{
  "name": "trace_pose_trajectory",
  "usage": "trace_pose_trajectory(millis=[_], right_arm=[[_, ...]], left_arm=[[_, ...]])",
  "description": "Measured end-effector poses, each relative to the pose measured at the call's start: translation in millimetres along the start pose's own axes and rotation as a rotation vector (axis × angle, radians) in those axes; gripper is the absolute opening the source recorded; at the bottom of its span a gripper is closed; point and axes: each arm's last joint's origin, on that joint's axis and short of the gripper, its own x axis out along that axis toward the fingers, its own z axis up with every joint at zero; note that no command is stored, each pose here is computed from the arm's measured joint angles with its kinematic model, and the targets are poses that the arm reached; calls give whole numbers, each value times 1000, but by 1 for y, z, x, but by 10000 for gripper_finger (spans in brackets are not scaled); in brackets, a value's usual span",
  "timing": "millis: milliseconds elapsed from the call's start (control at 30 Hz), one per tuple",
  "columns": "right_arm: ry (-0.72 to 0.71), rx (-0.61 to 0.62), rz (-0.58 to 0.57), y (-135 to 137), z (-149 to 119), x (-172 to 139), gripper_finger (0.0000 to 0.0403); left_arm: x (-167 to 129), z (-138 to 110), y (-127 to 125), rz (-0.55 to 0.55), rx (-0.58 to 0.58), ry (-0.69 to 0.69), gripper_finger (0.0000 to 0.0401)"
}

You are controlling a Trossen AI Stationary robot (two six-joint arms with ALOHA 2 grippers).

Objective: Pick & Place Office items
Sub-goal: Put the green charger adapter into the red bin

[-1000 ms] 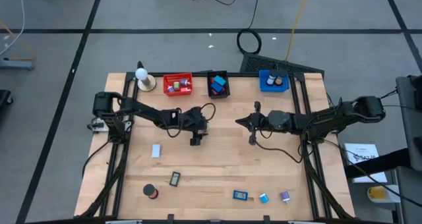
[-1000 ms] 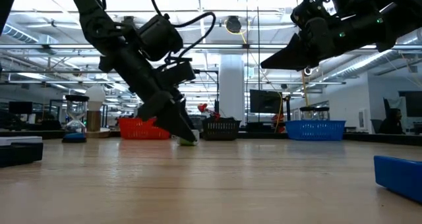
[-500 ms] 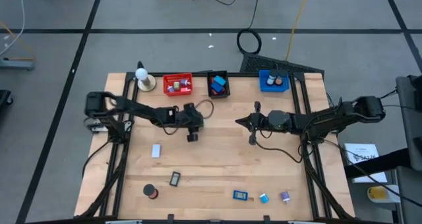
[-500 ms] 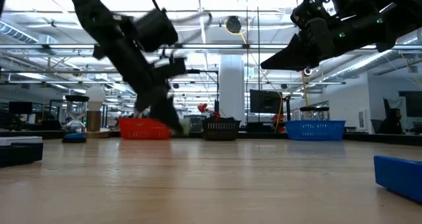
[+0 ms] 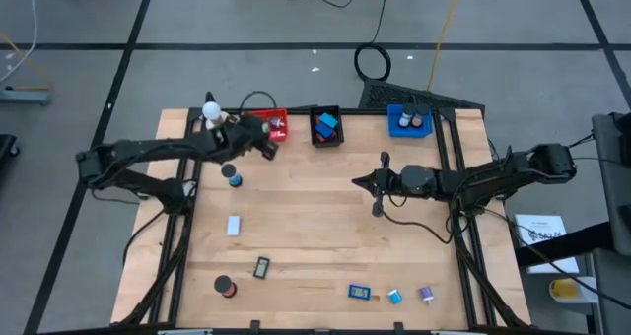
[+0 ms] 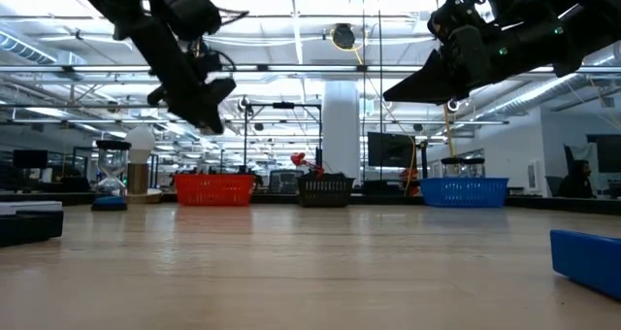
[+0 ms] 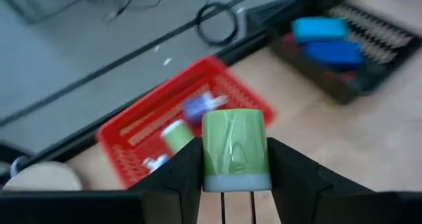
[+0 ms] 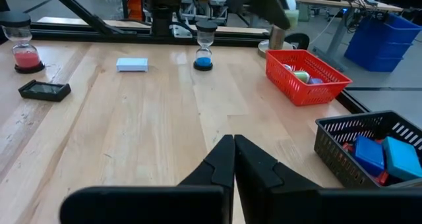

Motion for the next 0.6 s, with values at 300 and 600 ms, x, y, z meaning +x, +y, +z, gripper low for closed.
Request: trace_pose_trajectory(millis=[300,600], right_arm=[[-1,1,0,0,0,0,4],[-1,0,0,0,0,0,4]], left_arm=[[60,-3,34,183,-157,68,147],[92,-16,43,254,-237,127,148]])
